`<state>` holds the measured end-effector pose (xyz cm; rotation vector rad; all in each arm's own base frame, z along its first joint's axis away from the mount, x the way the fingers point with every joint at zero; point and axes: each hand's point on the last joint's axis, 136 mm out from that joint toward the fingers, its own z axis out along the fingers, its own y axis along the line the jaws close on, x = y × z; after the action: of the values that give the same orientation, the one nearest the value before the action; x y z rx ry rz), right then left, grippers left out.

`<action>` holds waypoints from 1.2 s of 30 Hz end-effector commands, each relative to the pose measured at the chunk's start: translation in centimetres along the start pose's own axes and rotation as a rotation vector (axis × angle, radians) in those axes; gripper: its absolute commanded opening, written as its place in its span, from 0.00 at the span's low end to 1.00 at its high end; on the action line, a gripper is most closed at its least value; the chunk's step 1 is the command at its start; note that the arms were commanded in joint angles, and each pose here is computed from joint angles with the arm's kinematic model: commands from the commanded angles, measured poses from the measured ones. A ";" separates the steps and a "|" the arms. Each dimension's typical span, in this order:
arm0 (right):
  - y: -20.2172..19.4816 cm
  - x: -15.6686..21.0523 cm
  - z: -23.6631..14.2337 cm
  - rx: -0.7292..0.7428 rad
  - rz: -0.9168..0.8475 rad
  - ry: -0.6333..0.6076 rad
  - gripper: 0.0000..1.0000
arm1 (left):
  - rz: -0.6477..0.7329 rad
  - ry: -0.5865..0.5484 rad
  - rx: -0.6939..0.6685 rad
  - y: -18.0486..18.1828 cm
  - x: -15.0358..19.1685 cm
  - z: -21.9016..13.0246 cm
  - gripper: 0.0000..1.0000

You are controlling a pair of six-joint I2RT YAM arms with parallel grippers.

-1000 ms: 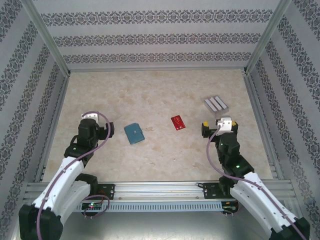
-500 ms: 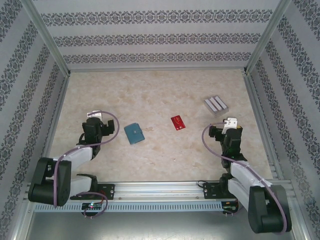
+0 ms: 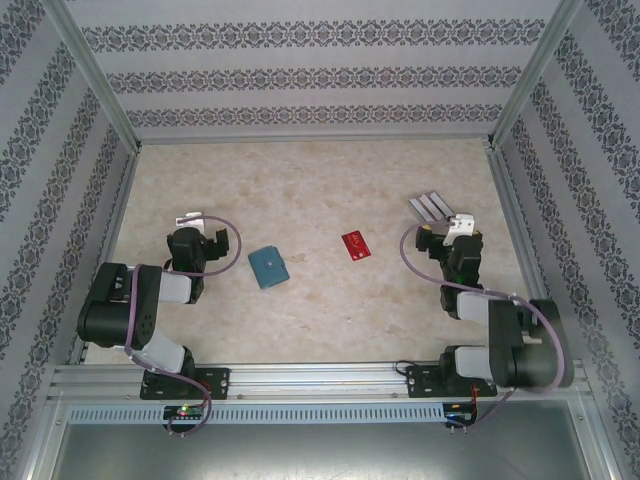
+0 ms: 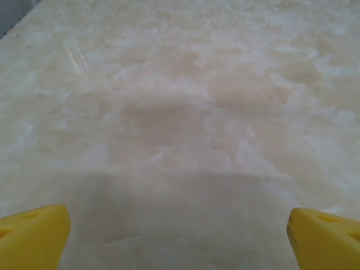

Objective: Put the credit cards into the card holder

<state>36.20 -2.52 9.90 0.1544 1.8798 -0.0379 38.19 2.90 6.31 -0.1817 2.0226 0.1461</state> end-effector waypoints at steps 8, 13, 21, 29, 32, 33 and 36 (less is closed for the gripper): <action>1.7 -1.5 2.7 -0.018 -0.027 -0.009 0.98 | -0.008 -0.085 -0.012 0.3 -2.4 0.0 1.00; 1.8 -1.6 2.7 -0.021 -0.033 -0.012 0.98 | 0.002 -0.085 -0.009 0.1 -2.5 0.0 1.00; 2.8 -1.6 2.4 -0.009 -0.094 -0.025 0.98 | 0.041 -0.065 0.063 -1.3 -2.5 0.3 0.99; 2.7 -1.5 2.8 -0.029 -0.079 -0.007 0.98 | 0.041 -0.066 0.063 -1.3 -2.5 0.2 0.99; 2.7 -1.5 2.9 -0.053 -0.066 0.006 0.98 | 0.041 -0.064 0.064 -1.3 -2.4 0.3 0.99; 2.7 -1.5 2.9 -0.053 -0.065 0.006 0.98 | 0.041 -0.065 0.064 -1.3 -2.5 0.2 1.00; 2.7 -1.6 2.8 -0.054 -0.070 -0.003 0.98 | 0.041 -0.065 0.064 -1.3 -2.5 0.2 0.99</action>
<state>39.12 -0.62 9.32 0.0664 1.9185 -0.0625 39.09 2.07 7.31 -0.1156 1.9960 0.1199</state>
